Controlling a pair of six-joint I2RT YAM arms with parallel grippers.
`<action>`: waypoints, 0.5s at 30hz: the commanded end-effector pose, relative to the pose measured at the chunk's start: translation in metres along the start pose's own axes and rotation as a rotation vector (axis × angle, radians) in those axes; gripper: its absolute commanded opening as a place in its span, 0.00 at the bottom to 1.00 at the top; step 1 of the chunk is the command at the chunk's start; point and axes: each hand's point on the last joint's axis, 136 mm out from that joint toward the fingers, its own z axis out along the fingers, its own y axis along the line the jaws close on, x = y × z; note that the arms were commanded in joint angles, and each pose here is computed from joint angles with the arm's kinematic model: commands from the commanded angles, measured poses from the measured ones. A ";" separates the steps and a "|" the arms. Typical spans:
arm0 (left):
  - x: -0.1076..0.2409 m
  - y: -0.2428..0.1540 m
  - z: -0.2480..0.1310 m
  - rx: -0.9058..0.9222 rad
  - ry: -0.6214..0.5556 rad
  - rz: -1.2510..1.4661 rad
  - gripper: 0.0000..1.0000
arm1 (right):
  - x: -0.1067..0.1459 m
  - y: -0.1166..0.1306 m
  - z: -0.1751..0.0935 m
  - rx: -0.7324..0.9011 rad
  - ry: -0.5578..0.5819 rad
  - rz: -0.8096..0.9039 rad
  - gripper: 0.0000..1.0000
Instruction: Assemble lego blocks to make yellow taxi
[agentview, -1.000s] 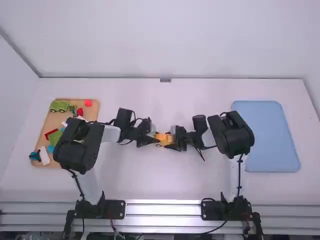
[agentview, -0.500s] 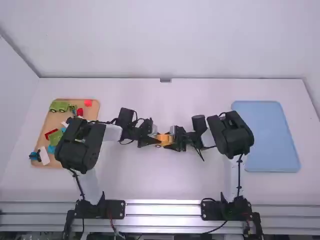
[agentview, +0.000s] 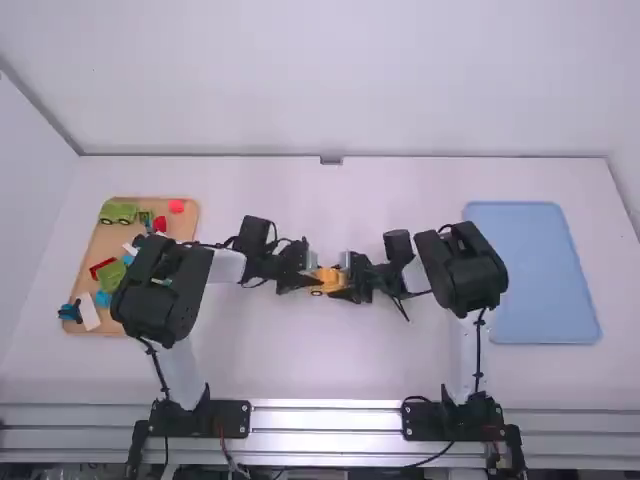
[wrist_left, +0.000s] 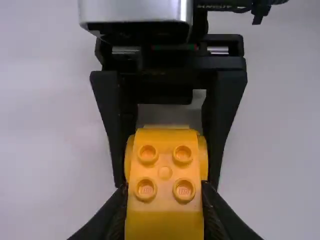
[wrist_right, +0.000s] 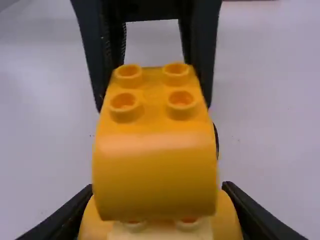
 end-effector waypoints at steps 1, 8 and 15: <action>-0.001 -0.002 0.002 0.015 -0.013 0.005 0.02 | 0.007 0.004 0.002 -0.007 0.013 0.030 0.36; 0.006 -0.010 0.003 0.041 0.008 -0.045 0.02 | 0.006 0.002 0.002 -0.005 0.010 0.022 0.36; 0.015 -0.009 0.003 0.019 0.046 -0.044 0.02 | 0.005 0.003 0.002 -0.009 0.006 0.023 0.36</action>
